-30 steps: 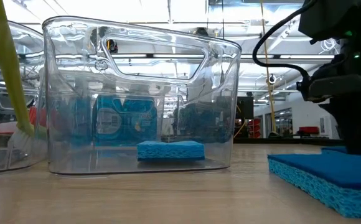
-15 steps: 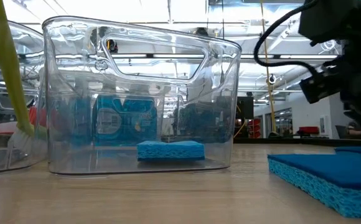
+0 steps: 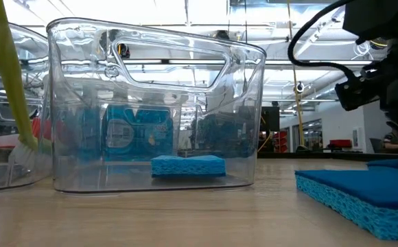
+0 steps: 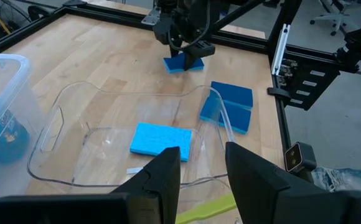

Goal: Pick & Place Kitchen Sink Supplies
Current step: Put the blue sponge wipe into the right transparent bin

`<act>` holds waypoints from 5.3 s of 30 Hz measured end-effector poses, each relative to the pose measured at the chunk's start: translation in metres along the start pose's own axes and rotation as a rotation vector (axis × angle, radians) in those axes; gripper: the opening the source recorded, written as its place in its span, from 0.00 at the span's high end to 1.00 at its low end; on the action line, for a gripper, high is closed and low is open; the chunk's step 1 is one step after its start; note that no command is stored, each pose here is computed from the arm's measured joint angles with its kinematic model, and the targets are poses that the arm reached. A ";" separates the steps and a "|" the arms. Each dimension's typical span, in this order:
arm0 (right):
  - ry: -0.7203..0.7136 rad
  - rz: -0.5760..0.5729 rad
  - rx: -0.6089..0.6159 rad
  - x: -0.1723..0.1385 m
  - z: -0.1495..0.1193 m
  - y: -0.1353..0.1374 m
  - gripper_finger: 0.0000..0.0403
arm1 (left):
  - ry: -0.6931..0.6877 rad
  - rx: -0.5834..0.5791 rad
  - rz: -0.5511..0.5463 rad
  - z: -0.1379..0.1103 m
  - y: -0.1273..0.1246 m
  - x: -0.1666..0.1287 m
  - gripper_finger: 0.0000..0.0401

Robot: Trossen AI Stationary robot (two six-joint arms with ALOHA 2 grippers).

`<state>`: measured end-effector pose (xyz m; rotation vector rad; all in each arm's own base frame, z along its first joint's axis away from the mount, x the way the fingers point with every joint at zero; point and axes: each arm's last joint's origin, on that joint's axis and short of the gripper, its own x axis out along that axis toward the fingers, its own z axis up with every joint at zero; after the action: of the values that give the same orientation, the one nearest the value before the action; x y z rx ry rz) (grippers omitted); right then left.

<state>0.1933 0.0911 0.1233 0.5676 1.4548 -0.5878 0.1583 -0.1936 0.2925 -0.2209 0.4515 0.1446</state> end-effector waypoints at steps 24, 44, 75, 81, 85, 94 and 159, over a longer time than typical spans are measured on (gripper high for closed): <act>-0.988 0.506 -0.166 -0.090 0.036 0.045 0.92 | 0.000 0.000 0.000 0.000 0.000 0.000 0.67; -1.313 0.747 -0.369 -0.052 0.095 0.108 0.82 | 0.000 0.000 0.000 0.000 0.000 0.000 0.67; -1.236 0.993 -0.462 -0.043 0.096 0.136 0.29 | 0.000 0.000 0.000 0.000 0.000 0.000 0.67; -1.310 0.930 -0.530 -0.060 0.096 0.152 0.21 | 0.008 0.000 -0.006 0.000 0.000 0.000 0.67; -1.369 0.606 -0.379 -0.054 0.104 0.146 0.21 | 0.010 -0.001 -0.008 0.000 0.000 0.000 0.67; -1.309 0.665 -0.510 -0.065 0.091 0.152 0.23 | 0.013 0.000 -0.010 0.000 0.000 0.000 0.67; 0.082 -0.100 0.208 -0.078 -0.019 0.036 0.34 | 0.014 0.000 -0.011 0.000 0.000 0.000 0.67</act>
<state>0.2012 0.1326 0.2011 0.6912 1.5160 -0.8085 0.1583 -0.1940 0.2922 -0.2247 0.4643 0.1321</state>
